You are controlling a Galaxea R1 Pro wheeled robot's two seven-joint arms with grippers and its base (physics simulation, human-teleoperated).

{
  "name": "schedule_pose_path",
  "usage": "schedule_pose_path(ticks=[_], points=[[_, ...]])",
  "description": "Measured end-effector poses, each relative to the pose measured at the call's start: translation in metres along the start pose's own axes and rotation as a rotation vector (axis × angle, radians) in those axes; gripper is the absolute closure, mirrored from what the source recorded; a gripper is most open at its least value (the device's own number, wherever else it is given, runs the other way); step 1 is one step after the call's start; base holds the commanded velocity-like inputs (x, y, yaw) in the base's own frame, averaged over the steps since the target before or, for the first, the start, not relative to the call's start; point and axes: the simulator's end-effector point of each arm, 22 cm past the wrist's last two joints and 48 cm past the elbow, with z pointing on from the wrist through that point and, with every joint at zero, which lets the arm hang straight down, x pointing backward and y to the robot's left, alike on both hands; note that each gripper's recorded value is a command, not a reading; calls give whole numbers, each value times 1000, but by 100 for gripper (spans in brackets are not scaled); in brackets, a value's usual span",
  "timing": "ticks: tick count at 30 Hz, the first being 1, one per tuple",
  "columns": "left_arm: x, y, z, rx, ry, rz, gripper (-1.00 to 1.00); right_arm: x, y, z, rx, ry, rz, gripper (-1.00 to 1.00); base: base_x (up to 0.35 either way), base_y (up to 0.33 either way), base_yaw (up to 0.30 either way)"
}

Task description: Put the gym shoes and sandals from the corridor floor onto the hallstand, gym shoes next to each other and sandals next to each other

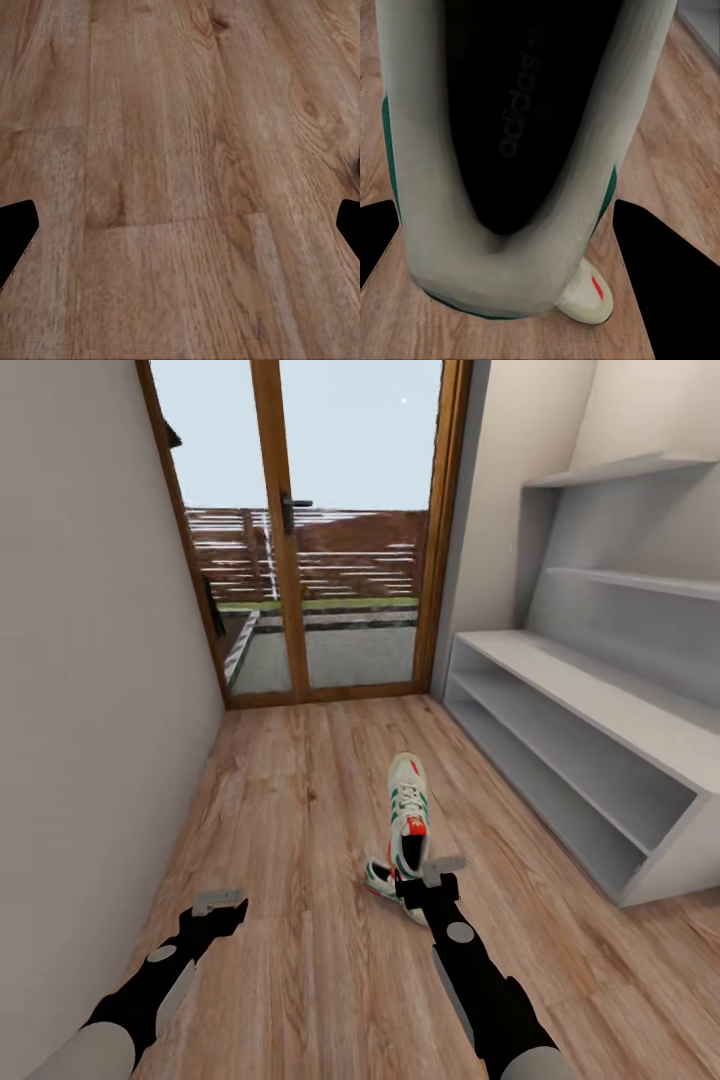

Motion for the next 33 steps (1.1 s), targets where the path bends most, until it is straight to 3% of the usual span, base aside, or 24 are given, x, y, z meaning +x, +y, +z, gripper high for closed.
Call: schedule_pose_path(ticks=[7, 33], points=[[3, -1, 1, 1, 5, 2, -100, 3, 0, 1, 1, 6, 2, 100, 325, 64, 127], [4, 0, 1, 1, 6, 5, -100, 3, -1, 1, 4, 4, 3, 100, 276, 195, 3]])
